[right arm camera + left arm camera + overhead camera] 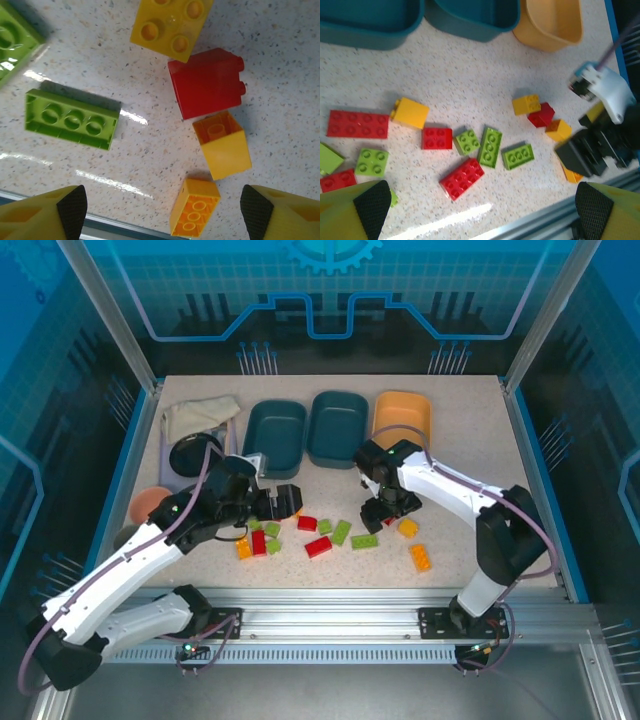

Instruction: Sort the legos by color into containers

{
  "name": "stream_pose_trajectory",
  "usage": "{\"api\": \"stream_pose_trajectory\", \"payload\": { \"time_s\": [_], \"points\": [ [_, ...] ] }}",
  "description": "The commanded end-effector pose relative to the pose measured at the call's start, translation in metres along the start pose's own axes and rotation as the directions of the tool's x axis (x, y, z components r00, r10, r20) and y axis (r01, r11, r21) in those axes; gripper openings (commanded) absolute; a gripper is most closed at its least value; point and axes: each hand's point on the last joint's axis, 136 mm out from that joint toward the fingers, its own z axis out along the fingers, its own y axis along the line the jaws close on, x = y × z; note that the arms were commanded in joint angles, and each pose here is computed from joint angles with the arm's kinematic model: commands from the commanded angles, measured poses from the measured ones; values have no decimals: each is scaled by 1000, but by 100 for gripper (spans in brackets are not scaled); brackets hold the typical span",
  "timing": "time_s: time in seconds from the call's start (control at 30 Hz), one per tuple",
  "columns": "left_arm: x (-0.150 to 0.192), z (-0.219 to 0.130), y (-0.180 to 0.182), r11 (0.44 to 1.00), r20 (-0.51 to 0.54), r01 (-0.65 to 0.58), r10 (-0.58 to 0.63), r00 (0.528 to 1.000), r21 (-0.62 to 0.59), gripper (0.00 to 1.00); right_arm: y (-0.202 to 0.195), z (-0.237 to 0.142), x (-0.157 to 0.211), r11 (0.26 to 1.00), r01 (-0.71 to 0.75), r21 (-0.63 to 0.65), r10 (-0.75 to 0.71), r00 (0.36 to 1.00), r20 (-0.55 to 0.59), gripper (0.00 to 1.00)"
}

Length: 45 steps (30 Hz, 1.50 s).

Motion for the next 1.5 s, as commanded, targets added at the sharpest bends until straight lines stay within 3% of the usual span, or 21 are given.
{"api": "stream_pose_trajectory", "payload": {
  "time_s": [0.0, 0.47, 0.73, 1.23, 1.47],
  "points": [
    [14, 0, -8, 999, -26, 16, -15, 1000, 46, 99, -10, 9, -8, 999, 32, 7, -32, 999, -11, 87],
    [22, 8, -13, 998, -40, 21, -19, 999, 55, 99, -24, 46, -36, 997, 63, -41, -66, 996, -66, 86],
    [21, 12, -16, 998, -44, 22, -19, 999, 56, 99, -20, 60, -43, 996, 69, -58, -74, 993, -93, 67],
    [22, 15, -16, 997, -41, 39, -37, 998, 59, 99, -18, 59, -27, 998, 44, -34, -47, 993, -108, 49],
    [21, 16, -21, 995, -39, 58, -55, 998, 82, 99, -18, 31, -22, 1000, 13, -17, -13, 999, -43, 43]
  ]
}}
